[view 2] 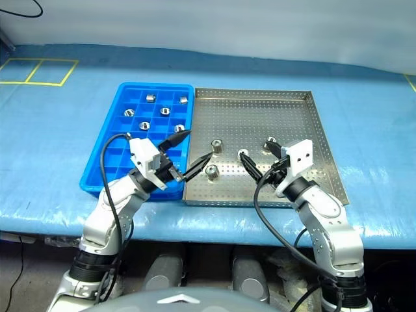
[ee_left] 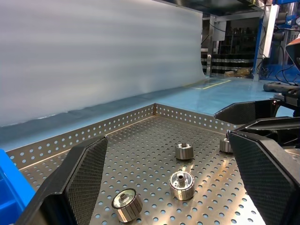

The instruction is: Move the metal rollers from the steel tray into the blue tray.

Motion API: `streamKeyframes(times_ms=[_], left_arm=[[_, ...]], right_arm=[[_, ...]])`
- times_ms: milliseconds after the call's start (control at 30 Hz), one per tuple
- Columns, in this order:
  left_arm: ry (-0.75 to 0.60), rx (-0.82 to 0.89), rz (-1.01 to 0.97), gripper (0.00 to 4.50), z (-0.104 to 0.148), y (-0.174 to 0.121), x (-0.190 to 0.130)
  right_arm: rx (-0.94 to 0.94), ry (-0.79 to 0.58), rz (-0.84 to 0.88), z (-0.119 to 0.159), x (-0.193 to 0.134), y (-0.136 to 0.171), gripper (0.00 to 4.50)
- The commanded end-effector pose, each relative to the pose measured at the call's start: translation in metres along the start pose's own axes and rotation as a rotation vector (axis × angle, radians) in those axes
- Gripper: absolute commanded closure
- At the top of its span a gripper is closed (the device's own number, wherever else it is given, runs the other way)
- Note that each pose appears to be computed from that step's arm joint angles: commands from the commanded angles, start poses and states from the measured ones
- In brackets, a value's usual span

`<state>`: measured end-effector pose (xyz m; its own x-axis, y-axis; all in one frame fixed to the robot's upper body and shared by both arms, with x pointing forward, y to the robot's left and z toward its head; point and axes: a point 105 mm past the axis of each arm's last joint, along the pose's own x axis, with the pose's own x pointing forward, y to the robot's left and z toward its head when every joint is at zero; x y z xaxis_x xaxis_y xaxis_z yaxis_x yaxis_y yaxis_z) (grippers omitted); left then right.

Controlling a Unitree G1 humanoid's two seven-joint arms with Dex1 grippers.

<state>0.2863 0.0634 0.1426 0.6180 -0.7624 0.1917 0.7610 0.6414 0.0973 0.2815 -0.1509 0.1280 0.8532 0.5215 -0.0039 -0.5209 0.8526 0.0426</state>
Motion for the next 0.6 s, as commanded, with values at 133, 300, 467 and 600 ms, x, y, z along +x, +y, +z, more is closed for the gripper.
streamKeyframes(times_ms=[133, 300, 467, 600], left_arm=[[-0.026, 0.030, -0.006, 0.00, 0.0072, 0.0001, 0.0017], [-0.015, 0.031, -0.005, 0.00, 0.0052, -0.0002, 0.0022], [0.004, 0.028, -0.001, 0.00, 0.0027, 0.0011, 0.0031], [0.040, 0.012, -0.015, 0.00, -0.0016, 0.0002, 0.0066]], right_arm=[[-0.048, -0.041, 0.017, 0.0124, -0.0014, 0.0035, 0.12], [-0.053, -0.040, 0.016, 0.0128, -0.0008, 0.0030, 0.12], [-0.054, -0.041, 0.015, 0.0127, -0.0002, 0.0029, 0.12], [-0.051, -0.041, 0.004, 0.0115, -0.0007, 0.0032, 0.12]])
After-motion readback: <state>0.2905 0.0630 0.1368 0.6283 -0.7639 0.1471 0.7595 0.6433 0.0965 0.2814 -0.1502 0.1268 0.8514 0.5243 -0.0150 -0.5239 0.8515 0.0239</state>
